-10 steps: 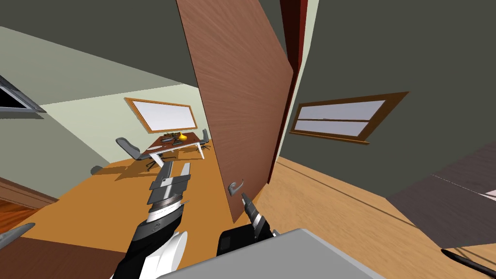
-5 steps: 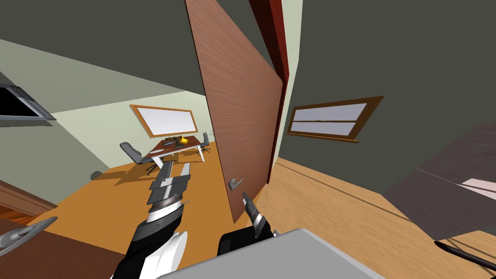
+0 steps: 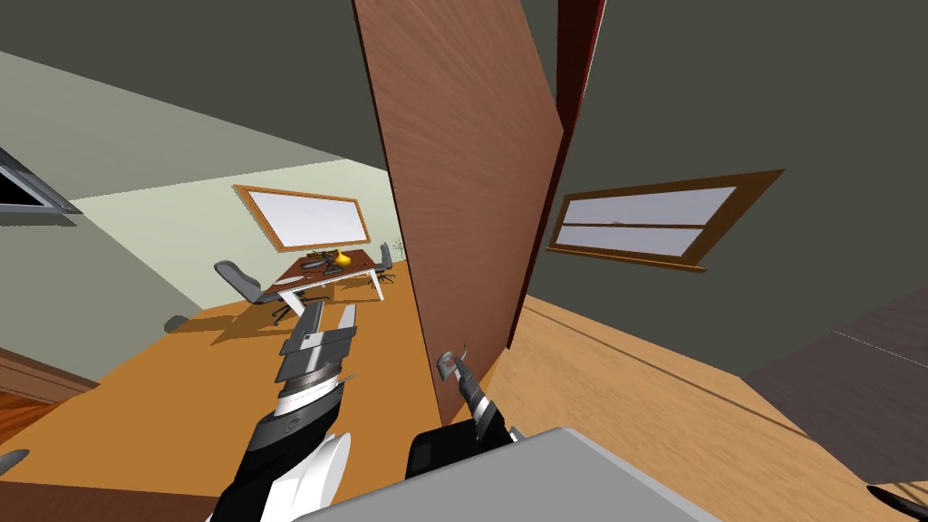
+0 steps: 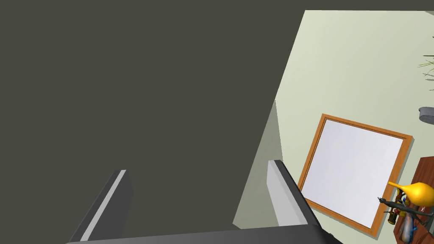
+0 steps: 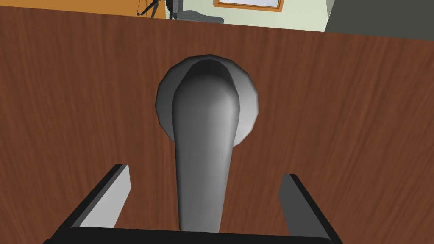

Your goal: Push the door open

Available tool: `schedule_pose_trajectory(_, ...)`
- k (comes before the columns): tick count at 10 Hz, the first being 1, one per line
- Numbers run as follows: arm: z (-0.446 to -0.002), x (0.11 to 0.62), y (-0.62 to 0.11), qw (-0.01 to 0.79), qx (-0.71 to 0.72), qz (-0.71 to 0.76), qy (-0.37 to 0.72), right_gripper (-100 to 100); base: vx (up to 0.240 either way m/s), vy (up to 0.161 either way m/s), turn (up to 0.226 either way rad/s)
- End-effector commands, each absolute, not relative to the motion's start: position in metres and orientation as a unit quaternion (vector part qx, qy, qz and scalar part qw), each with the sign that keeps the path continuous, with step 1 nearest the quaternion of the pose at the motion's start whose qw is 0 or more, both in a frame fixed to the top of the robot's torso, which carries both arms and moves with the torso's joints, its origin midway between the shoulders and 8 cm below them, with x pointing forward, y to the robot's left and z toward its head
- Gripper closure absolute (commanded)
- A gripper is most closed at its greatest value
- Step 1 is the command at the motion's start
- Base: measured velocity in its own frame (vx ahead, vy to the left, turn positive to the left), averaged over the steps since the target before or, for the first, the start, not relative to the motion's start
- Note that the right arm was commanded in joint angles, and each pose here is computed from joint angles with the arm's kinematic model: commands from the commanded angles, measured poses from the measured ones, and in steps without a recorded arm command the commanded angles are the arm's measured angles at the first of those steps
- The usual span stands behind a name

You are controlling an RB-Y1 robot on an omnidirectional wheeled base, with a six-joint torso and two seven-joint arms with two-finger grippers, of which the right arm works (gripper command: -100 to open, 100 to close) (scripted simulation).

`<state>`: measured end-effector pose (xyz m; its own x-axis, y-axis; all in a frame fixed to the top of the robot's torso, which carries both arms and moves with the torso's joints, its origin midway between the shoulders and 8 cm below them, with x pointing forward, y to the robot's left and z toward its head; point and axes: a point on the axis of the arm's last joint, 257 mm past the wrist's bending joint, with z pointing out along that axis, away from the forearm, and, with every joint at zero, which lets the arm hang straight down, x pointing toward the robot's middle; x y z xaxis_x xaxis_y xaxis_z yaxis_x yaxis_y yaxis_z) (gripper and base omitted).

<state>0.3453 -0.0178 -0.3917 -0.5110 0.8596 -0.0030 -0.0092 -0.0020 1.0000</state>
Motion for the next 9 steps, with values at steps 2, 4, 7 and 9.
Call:
schedule_pose_trajectory(2,-0.3917,0.3453,-0.0178,0.352,0.347,0.617,0.612,100,0.031,0.020,-0.002)
schedule_pose_trajectory(4,-0.3917,0.3453,-0.0178,0.352,0.347,0.617,0.612,100,-0.027,-0.019,0.001)
schedule_pose_trajectory(7,-0.3917,0.3453,-0.0178,0.352,0.347,0.617,0.612,100,-0.008,-0.005,0.001)
schedule_pose_trajectory(9,-0.3916,0.3441,-0.0196,0.353,0.350,0.615,0.612,-100,-0.141,-0.030,-0.074)
